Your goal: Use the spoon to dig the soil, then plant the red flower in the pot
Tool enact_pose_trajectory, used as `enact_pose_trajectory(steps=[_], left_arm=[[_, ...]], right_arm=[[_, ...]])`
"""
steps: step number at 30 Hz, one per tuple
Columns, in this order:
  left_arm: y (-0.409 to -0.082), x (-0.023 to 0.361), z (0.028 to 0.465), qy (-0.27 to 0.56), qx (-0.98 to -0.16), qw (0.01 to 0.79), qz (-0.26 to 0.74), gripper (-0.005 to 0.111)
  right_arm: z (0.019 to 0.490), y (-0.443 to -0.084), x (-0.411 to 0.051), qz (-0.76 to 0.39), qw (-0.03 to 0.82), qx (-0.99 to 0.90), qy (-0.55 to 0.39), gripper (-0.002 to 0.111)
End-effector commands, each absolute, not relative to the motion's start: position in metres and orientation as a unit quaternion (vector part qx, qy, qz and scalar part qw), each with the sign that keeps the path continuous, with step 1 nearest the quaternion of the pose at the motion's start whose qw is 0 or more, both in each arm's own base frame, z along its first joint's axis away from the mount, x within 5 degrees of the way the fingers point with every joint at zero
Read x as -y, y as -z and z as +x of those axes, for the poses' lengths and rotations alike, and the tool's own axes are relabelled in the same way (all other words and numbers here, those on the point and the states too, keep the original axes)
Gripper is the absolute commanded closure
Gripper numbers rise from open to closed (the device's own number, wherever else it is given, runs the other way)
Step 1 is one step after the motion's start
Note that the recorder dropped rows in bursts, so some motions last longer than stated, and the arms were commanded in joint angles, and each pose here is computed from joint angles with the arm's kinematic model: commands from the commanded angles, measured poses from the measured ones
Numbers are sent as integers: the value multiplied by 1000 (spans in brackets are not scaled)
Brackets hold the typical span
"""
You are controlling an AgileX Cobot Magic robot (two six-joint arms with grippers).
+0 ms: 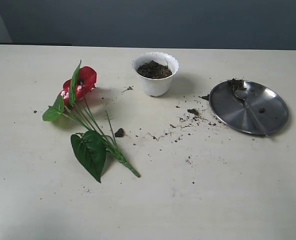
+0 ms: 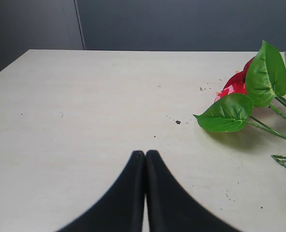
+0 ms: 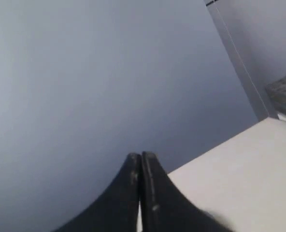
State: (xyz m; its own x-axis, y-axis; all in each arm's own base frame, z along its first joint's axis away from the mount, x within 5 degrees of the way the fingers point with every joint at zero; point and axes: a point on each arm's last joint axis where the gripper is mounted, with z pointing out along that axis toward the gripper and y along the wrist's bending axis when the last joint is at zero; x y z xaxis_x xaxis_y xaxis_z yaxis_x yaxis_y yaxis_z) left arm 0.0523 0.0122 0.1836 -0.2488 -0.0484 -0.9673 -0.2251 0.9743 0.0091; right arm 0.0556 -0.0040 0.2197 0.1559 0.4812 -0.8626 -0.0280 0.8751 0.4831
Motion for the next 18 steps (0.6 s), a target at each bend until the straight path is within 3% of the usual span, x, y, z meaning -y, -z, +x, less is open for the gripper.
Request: enact_pose_trajectory(steps=[1, 10, 18], left_arm=[[-183, -12, 52, -72, -784, 611, -86, 106], [-183, -12, 52, -72, -784, 611, -86, 106], [-183, -12, 52, -72, -784, 611, -86, 106]], right_arm=[[52, -230, 10, 191, 781, -572, -159, 108], [39, -254, 23, 224, 863, -426, -151, 108], [21, -286, 23, 238, 885, -290, -275, 108]])
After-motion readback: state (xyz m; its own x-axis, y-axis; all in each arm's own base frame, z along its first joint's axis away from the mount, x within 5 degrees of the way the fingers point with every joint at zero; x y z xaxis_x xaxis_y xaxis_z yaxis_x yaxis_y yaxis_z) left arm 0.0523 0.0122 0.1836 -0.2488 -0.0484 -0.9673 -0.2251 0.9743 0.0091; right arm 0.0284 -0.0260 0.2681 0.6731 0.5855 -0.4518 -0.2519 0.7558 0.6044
